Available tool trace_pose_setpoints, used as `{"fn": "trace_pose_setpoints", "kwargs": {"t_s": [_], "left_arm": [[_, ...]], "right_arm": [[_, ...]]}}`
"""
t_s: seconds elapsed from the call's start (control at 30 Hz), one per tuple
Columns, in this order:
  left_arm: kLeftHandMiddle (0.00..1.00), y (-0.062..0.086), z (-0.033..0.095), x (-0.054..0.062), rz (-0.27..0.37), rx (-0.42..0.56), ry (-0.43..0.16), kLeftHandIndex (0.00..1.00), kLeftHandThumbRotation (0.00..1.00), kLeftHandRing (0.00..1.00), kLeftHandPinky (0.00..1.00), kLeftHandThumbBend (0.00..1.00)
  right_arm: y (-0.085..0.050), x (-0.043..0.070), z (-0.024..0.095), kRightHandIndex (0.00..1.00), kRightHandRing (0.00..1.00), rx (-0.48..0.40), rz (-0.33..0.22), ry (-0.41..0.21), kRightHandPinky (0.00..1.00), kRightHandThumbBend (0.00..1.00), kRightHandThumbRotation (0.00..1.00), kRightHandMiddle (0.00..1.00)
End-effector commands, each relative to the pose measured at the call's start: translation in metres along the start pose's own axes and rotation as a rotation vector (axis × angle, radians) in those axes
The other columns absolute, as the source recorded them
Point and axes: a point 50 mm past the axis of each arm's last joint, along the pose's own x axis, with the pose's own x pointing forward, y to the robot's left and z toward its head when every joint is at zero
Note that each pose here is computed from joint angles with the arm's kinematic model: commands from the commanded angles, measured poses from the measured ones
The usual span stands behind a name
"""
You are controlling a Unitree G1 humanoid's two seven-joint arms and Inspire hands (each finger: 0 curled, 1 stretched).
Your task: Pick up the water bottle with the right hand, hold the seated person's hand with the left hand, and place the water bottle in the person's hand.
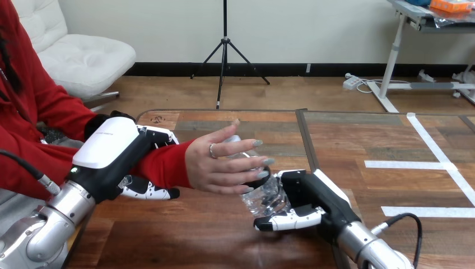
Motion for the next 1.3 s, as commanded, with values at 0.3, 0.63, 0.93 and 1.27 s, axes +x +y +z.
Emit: {"fn": "trace_pose_setpoints", "kwargs": {"t_s": [0.3,0.63,0.93,1.27], "left_arm": [[0.47,0.018,0.037,0.038,0.153,-0.059,-0.212,0.48,0.01,0.4,0.34,0.72],[0.47,0.017,0.037,0.037,0.155,-0.057,-0.212,0.48,0.01,0.4,0.34,0.72],[0.47,0.017,0.037,0.037,0.151,-0.064,-0.207,0.48,0.01,0.4,0.34,0.72],[0.47,0.017,0.036,0.036,0.15,-0.064,-0.204,0.48,0.01,0.4,0.34,0.72]], "right_arm": [[-0.001,0.034,0.05,0.4,0.21,-0.135,0.034,-0.174,0.16,0.94,0.0,0.31],[0.014,0.039,0.061,0.4,0.2,-0.142,0.085,-0.239,0.16,0.93,0.0,0.29],[0.027,0.04,0.069,0.39,0.19,-0.145,0.116,-0.293,0.15,0.92,0.0,0.29],[0.037,0.041,0.08,0.39,0.18,-0.159,0.123,-0.343,0.14,0.93,0.0,0.27]]}}
